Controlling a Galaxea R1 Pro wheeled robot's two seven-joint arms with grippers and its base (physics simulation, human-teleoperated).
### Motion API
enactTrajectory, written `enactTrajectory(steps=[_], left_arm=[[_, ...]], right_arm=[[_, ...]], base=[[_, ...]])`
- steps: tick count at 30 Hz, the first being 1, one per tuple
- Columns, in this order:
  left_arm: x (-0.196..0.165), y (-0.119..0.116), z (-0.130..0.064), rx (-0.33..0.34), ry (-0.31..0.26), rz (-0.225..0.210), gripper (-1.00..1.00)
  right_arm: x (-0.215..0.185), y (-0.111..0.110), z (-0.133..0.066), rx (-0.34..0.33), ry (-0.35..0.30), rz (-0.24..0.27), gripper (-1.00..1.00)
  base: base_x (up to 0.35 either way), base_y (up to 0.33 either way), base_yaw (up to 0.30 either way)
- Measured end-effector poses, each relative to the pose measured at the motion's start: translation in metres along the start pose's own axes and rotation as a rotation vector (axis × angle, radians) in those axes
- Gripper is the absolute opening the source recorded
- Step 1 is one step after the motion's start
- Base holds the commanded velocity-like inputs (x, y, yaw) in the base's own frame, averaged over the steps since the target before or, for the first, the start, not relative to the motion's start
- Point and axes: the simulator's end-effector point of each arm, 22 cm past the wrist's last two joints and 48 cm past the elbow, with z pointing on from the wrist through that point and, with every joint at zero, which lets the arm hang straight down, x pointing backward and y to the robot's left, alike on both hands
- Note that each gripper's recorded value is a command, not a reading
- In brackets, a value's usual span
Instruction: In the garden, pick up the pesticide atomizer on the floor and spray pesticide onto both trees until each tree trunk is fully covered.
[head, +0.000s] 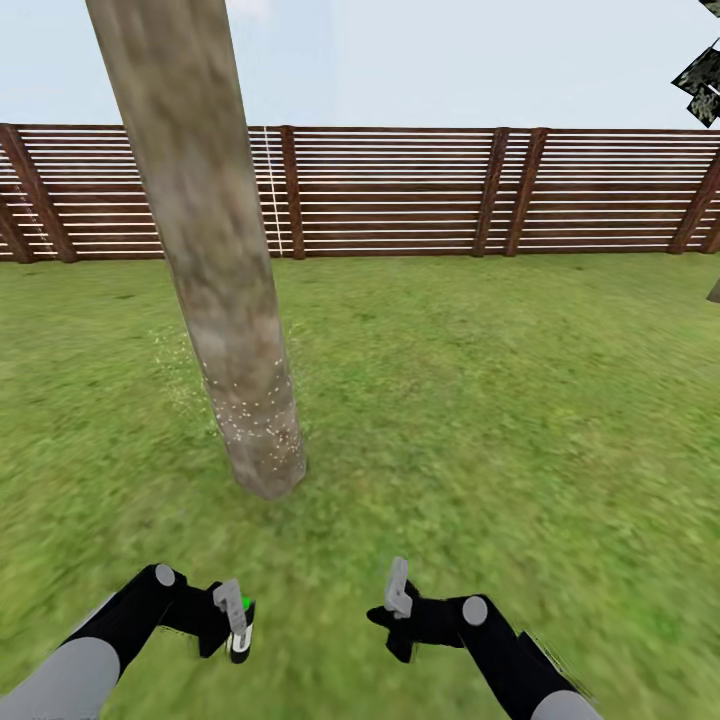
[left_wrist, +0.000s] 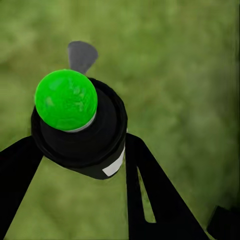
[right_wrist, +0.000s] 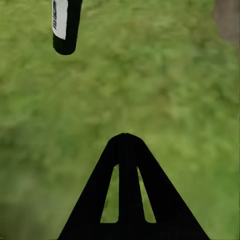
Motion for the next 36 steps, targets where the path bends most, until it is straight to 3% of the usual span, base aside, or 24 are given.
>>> enactTrajectory(steps=[3,6,10,16,23,29,32,36], left_arm=[[-0.013,-0.009,0.009,0.016,-0.007,0.002,-1.0],[-0.021,-0.015,0.014,0.026,-0.016,0.01,-1.0],[-0.034,-0.031,0.025,0.058,0.006,0.078,-1.0],[-0.062,-0.055,0.041,0.099,-0.011,0.132,-1.0],[-0.068,-0.061,0.043,0.118,-0.026,0.148,-1.0],[-0.088,-0.082,0.049,0.17,-0.06,0.182,-1.0],[-0.088,-0.093,0.055,0.193,-0.024,0.245,-1.0],[-0.09,-0.092,0.054,0.193,-0.022,0.257,-1.0]], right_arm=[[-0.019,0.007,0.008,-0.017,-0.021,-0.04,-1.0],[-0.036,0.016,0.017,-0.031,-0.047,-0.042,-1.0],[-0.049,0.024,0.025,-0.042,-0.07,-0.042,-1.0],[-0.051,0.024,0.026,-0.043,-0.073,-0.042,-1.0],[-0.051,0.025,0.026,-0.044,-0.072,-0.043,-1.0],[-0.05,0.025,0.026,-0.045,-0.069,-0.043,-1.0],[-0.049,0.025,0.026,-0.044,-0.069,-0.042,-1.0],[-0.049,0.025,0.026,-0.043,-0.069,-0.042,-1.0]], base=[[0.0,0.0,0.0],[0.0,0.0,0.0],[0.0,0.0,0.0],[0.0,0.0,0.0],[0.0,0.0,0.0],[0.0,0.0,0.0],[0.0,0.0,0.0],[0.0,0.0,0.0]])
